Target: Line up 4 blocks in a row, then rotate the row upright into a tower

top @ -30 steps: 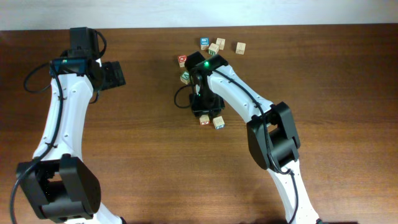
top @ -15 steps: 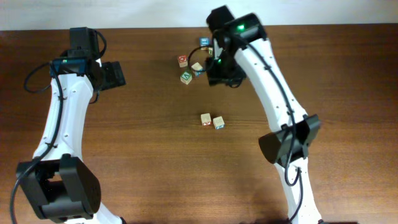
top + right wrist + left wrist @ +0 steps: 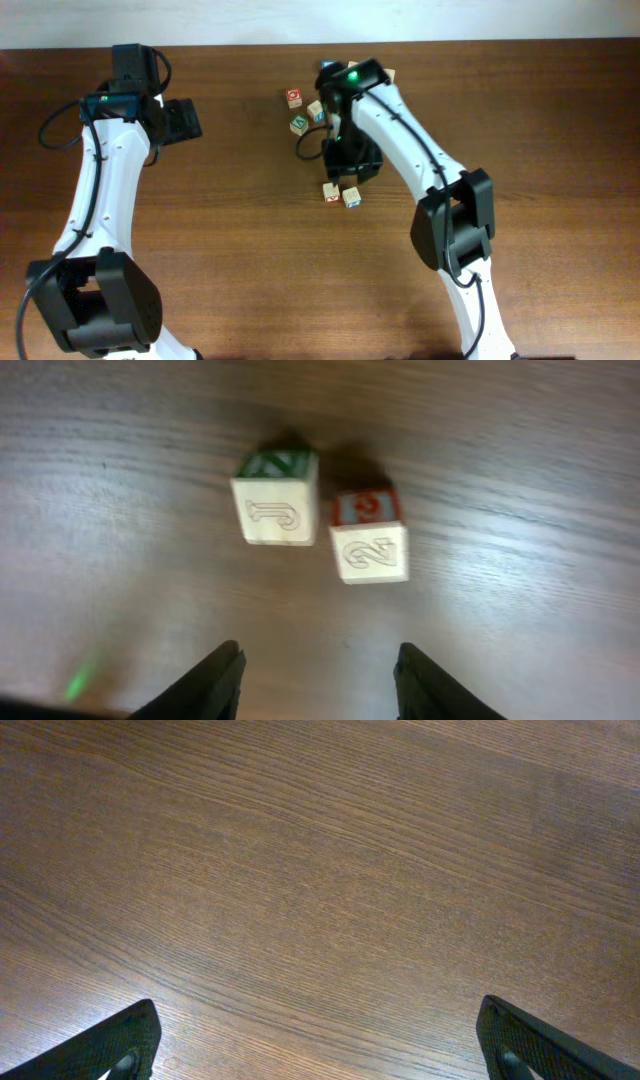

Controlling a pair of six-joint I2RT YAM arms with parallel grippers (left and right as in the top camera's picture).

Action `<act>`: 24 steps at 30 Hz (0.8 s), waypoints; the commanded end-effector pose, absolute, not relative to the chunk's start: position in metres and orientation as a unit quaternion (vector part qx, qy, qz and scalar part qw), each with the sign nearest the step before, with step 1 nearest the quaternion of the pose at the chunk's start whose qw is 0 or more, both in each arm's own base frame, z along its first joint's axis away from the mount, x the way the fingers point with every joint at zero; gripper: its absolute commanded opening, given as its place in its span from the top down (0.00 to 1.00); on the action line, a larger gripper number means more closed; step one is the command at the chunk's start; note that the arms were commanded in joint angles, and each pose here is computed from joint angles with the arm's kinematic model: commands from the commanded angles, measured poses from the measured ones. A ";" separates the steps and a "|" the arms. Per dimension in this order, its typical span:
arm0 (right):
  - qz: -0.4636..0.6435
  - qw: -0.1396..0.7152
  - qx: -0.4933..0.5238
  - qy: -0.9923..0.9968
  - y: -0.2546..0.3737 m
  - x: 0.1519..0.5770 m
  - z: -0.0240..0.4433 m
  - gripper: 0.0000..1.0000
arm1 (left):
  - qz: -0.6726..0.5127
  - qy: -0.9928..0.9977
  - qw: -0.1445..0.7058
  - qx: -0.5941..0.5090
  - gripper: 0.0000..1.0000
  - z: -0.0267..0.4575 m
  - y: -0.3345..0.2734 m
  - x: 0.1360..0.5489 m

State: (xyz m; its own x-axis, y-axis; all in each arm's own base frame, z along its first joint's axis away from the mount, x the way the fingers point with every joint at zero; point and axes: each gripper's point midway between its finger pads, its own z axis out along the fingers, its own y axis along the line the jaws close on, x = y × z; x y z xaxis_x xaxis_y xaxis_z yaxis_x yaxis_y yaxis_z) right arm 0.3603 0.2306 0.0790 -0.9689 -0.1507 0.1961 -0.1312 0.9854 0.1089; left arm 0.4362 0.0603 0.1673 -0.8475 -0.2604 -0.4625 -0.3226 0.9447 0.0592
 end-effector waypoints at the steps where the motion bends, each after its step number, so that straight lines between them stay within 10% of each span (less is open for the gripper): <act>1: -0.047 0.107 0.090 -0.989 0.248 0.345 0.071 0.50 | 0.067 0.956 0.237 -0.159 0.01 0.171 0.062 0.440; 24: -0.004 0.057 0.179 -0.982 0.282 0.348 0.020 0.58 | 0.067 0.956 0.237 -0.159 0.01 0.171 0.061 0.440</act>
